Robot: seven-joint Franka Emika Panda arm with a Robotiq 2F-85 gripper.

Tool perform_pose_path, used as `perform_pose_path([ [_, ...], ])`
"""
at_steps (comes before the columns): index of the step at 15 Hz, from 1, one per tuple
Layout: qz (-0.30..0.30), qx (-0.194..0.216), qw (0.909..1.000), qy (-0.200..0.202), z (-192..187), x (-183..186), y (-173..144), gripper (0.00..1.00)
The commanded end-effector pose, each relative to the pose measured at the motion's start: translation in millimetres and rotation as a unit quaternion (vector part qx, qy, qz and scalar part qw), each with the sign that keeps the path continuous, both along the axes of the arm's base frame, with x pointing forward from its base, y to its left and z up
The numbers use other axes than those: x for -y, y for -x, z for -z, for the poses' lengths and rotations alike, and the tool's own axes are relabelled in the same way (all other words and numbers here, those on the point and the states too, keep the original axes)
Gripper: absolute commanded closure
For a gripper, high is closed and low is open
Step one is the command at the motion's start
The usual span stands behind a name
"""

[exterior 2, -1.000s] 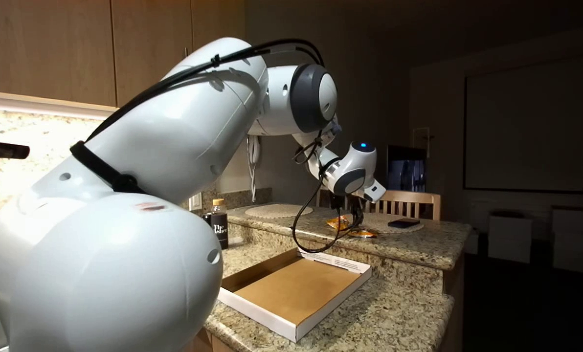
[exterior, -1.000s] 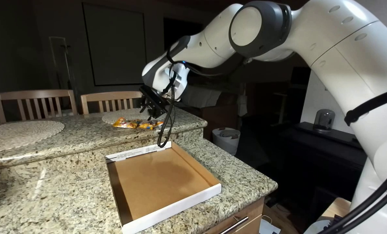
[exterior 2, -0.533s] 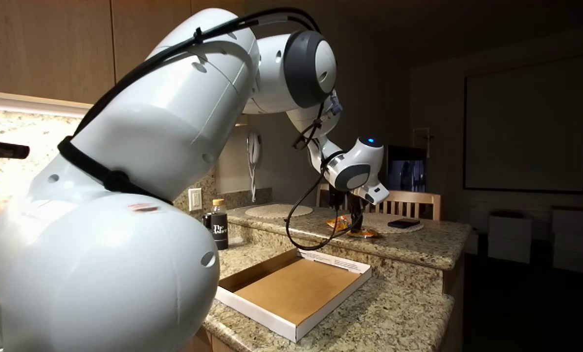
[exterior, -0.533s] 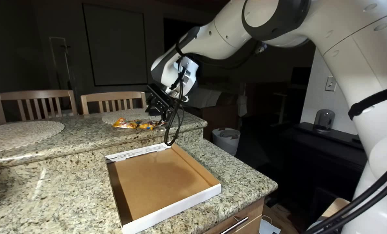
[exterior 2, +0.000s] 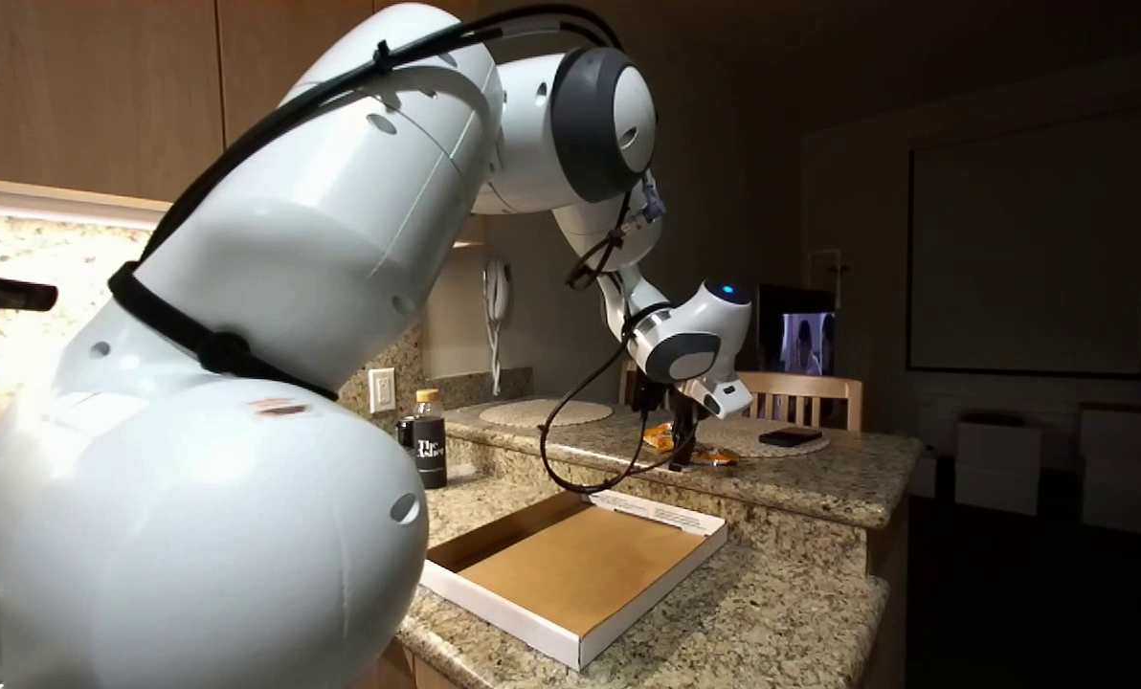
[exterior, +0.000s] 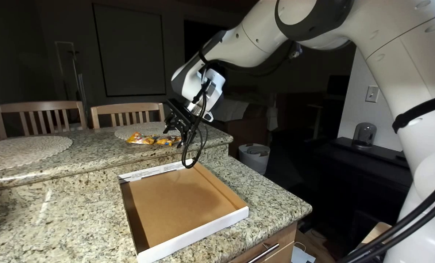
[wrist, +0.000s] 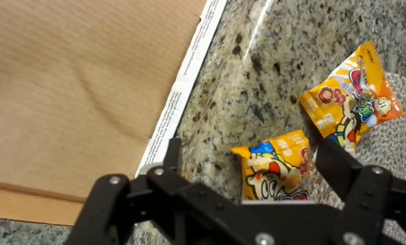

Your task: Put the orange packets in the box

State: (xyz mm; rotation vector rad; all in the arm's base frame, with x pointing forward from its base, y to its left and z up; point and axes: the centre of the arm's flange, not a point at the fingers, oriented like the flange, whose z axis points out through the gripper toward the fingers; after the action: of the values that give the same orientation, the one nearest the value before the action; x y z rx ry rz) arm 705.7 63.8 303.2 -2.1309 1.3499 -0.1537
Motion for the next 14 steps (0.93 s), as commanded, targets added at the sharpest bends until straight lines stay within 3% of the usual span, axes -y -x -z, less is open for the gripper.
perform_pose_path([
  [1, 0.006, -0.013, 0.9999, -0.003, -6.5, 2.8, 6.7, 0.26],
  [11, -0.007, -0.025, 0.9995, 0.017, -4.7, -4.3, -2.7, 0.92],
  [14, 0.0, -0.021, 0.9994, 0.026, -9.5, 1.2, -5.4, 0.97],
])
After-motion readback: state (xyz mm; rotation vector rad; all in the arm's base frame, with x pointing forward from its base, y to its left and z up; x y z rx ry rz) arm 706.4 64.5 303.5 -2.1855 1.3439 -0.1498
